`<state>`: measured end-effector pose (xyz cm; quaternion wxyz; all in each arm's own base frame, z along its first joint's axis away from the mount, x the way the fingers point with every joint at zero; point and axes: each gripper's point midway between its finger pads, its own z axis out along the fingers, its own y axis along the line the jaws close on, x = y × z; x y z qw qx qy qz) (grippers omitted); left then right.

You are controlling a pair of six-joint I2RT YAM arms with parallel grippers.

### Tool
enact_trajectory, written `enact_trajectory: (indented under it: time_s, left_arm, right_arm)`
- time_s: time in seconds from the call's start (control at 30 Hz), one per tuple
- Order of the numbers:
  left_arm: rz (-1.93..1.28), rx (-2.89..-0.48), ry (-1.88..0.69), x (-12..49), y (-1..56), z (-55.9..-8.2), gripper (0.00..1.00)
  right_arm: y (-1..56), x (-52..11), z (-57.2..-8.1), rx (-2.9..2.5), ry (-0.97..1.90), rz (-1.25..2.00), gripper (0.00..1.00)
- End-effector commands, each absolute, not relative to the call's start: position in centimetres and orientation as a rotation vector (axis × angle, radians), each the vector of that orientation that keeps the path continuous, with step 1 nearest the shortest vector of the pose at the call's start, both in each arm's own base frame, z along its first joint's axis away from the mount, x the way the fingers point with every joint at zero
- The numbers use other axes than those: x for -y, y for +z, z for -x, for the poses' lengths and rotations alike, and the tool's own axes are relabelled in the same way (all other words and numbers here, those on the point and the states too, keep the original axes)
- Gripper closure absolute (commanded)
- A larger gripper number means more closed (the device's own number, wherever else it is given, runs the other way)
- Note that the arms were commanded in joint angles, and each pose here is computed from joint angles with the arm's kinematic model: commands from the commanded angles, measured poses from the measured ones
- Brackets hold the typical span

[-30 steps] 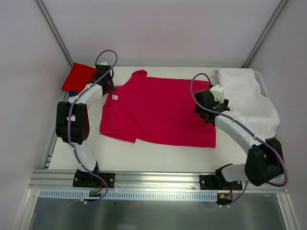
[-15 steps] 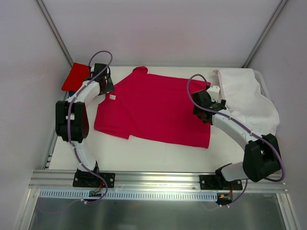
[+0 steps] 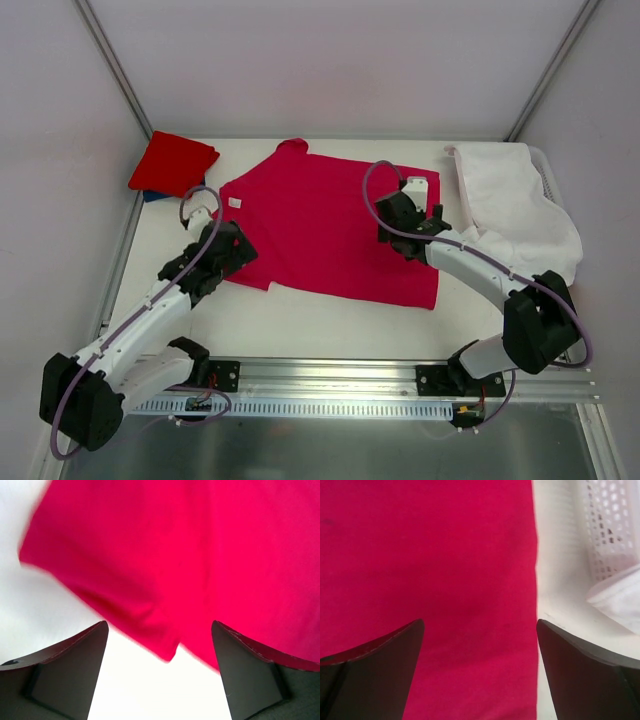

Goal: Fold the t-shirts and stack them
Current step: Flatten the tshirt out

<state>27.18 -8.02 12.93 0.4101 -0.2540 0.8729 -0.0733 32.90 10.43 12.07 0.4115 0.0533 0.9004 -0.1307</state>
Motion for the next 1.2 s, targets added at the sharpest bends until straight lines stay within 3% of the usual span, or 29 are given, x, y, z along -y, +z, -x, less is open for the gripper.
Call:
enact_trajectory:
  time_s: [0.0, 0.27, 0.8, 1.03, 1.17]
  left_arm:
    - [0.776, -2.214, -0.324, 9.8, 10.7, -24.4, 0.16]
    - [0.886, -2.310, -0.273, 10.2, 3.8, -19.8, 0.21]
    - [0.936, -2.229, -0.101, 8.3, 2.6, -20.7, 0.27]
    - [0.947, -2.210, -0.060, 8.5, 2.6, -21.8, 0.34]
    - [0.940, -2.216, -0.010, 8.6, 2.3, -22.5, 0.44]
  right_arm:
    - [14.2, -14.0, -34.4, -2.216, -0.232, -0.076, 0.01]
    - [15.5, -16.2, -34.1, -2.197, -0.238, -0.028, 0.01]
    - [14.1, -15.1, -32.9, -2.219, -0.309, -0.028, 0.01]
    - [13.4, -15.0, -32.8, -2.231, -0.338, -0.015, 0.01]
    - [13.2, -14.8, -32.8, -2.229, -0.359, -0.012, 0.01]
